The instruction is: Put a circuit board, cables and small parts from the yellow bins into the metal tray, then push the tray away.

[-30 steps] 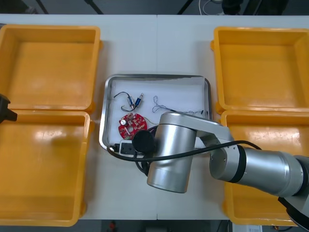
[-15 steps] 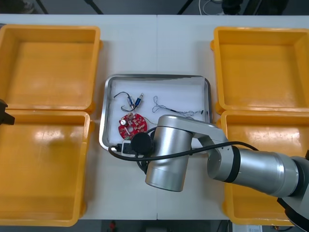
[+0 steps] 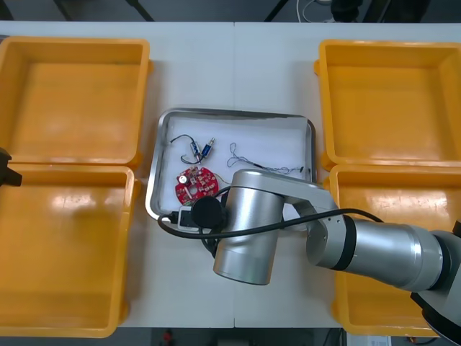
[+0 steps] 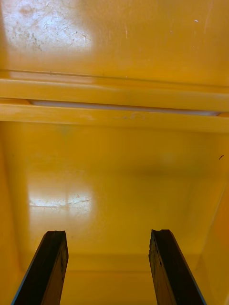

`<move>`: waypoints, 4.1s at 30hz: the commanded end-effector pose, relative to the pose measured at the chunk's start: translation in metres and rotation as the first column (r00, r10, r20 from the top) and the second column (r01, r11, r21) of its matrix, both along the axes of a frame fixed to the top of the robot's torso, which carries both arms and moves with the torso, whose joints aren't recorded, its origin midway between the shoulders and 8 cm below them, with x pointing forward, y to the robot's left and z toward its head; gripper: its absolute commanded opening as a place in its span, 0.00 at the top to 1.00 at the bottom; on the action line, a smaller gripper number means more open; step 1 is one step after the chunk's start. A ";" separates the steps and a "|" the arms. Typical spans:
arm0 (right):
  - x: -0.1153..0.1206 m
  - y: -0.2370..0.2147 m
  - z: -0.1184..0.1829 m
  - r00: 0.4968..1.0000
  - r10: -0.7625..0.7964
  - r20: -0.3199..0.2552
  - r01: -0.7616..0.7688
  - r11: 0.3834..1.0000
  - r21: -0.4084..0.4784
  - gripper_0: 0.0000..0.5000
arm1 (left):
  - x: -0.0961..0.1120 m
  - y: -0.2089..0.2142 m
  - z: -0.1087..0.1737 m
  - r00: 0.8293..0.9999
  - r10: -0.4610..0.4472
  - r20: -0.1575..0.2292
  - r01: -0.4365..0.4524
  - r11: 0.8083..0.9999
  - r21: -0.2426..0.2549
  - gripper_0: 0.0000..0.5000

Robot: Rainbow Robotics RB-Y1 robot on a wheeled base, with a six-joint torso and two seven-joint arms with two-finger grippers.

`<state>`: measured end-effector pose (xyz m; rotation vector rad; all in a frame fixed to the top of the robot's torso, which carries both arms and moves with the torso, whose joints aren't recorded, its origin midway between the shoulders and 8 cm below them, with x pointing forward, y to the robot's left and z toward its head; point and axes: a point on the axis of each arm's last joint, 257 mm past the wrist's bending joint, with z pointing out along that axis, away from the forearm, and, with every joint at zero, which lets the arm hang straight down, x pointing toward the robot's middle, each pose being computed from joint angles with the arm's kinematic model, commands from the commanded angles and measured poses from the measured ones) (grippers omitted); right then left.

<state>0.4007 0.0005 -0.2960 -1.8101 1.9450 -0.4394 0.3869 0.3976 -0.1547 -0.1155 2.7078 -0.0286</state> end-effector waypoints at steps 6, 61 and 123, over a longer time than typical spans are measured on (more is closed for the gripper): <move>0.014 0.020 0.030 0.996 0.043 0.079 -0.044 0.999 0.004 1.00 | -0.006 0.015 0.015 0.999 -0.050 0.017 0.049 0.996 0.076 0.00; 0.193 0.016 0.141 0.850 0.120 0.513 -0.030 0.983 -0.181 1.00 | -0.006 0.015 0.015 0.999 -0.050 0.017 0.049 0.996 0.076 0.00; 0.149 -0.012 0.162 0.929 -0.368 -0.048 0.365 0.884 0.293 0.00 | -0.006 0.015 0.015 0.999 -0.050 0.017 0.049 0.996 0.076 0.00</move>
